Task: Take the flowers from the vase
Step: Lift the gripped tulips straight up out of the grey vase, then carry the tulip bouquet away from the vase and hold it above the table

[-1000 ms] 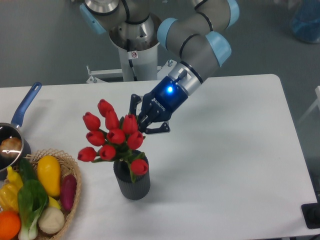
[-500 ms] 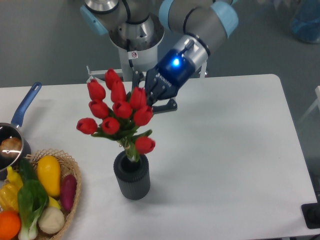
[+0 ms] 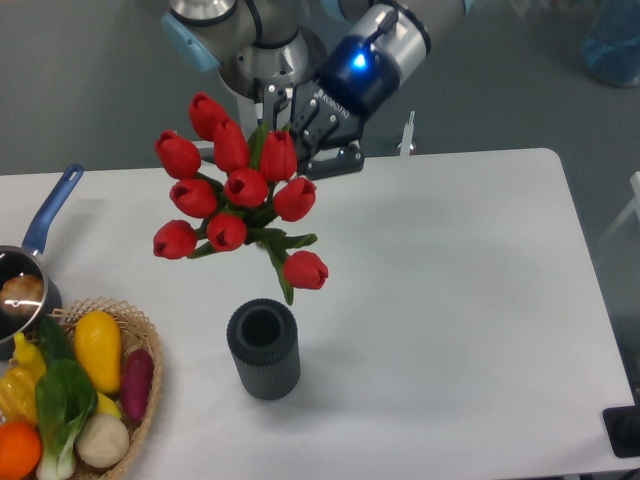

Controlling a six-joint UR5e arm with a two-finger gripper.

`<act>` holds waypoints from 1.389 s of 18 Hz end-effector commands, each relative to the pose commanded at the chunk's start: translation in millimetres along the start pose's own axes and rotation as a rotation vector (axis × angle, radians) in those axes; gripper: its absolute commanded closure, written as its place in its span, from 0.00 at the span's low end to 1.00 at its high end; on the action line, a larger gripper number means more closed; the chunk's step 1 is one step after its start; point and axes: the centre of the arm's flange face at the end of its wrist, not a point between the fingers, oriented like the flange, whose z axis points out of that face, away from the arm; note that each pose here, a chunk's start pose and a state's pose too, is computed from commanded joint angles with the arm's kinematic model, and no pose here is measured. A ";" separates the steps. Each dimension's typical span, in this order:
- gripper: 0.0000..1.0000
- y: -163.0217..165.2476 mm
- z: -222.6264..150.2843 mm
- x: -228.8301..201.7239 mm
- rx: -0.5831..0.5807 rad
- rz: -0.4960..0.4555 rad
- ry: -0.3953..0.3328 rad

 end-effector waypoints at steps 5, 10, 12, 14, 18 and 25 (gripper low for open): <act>1.00 19.8 -37.6 -40.9 -0.107 -0.017 -0.169; 1.00 57.9 -44.1 -77.8 -0.375 -0.014 -0.339; 1.00 74.6 -46.7 -91.6 -0.463 -0.008 -0.377; 1.00 85.9 -50.0 -100.5 -0.524 -0.008 -0.403; 1.00 104.1 -51.1 -121.4 -0.587 -0.045 -0.421; 1.00 150.6 -55.1 -156.8 -0.874 -0.111 -0.475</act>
